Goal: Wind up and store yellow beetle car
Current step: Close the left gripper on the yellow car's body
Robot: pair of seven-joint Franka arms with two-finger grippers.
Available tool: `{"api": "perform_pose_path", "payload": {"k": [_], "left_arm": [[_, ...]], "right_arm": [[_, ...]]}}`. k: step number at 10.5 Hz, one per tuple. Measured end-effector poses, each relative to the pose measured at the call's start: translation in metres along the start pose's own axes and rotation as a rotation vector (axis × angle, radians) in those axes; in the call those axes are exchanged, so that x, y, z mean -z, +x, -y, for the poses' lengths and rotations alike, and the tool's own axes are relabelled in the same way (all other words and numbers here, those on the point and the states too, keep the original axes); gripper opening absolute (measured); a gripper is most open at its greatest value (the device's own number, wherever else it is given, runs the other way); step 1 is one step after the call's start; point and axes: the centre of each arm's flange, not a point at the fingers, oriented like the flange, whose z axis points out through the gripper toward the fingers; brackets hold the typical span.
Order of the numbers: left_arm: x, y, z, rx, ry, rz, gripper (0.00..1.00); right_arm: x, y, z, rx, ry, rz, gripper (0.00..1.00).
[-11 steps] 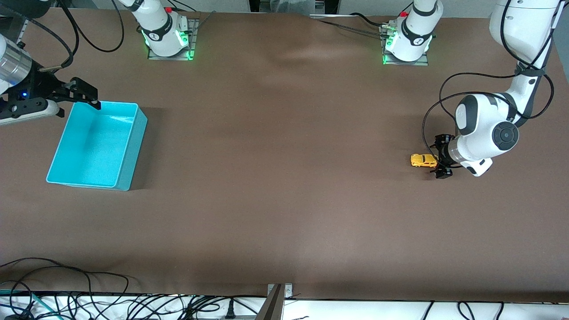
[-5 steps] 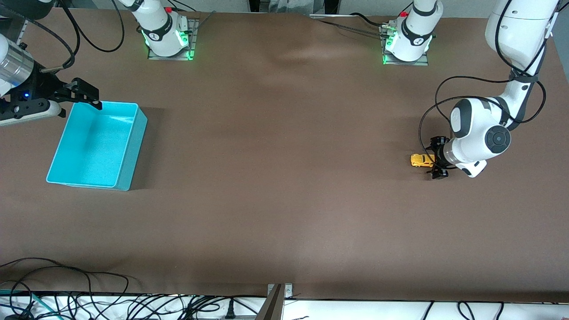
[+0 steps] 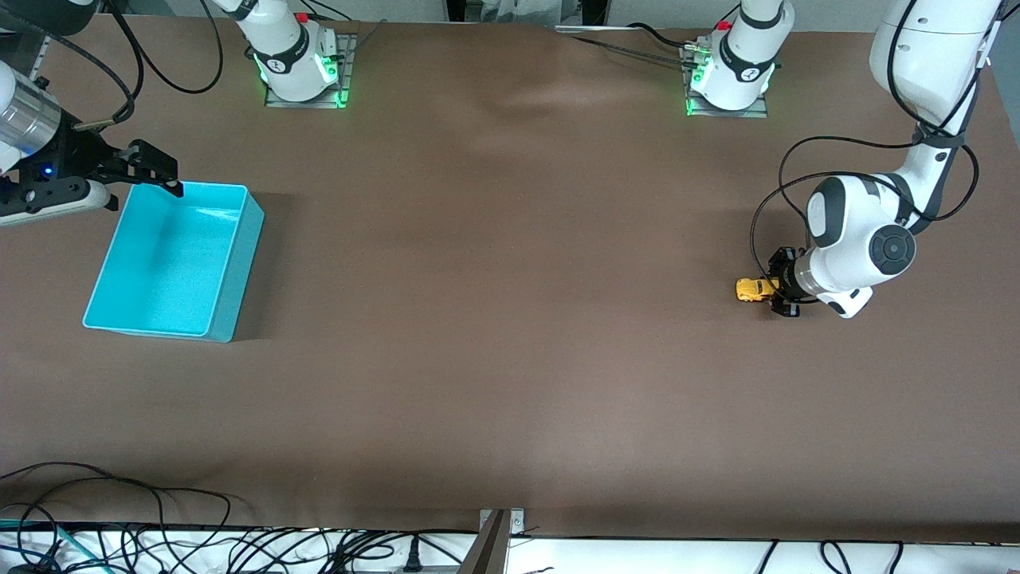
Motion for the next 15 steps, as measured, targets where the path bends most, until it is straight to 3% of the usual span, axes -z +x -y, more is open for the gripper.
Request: {"api": "perform_pose_path", "payload": {"k": [3,8,15], "left_arm": [[0.013,-0.028,-0.008,-0.023,-0.015,0.013,0.44],[0.019,-0.106,-0.001,0.034,-0.005,0.045,0.44],[-0.005,-0.096,-0.003,0.052,0.036,0.050,0.44]], "right_arm": [[-0.001,0.001,0.000,0.001,-0.001,-0.004,1.00],[-0.002,0.001,0.001,0.005,-0.001,-0.003,1.00],[-0.002,0.000,-0.002,0.000,-0.001,-0.004,1.00]]}}
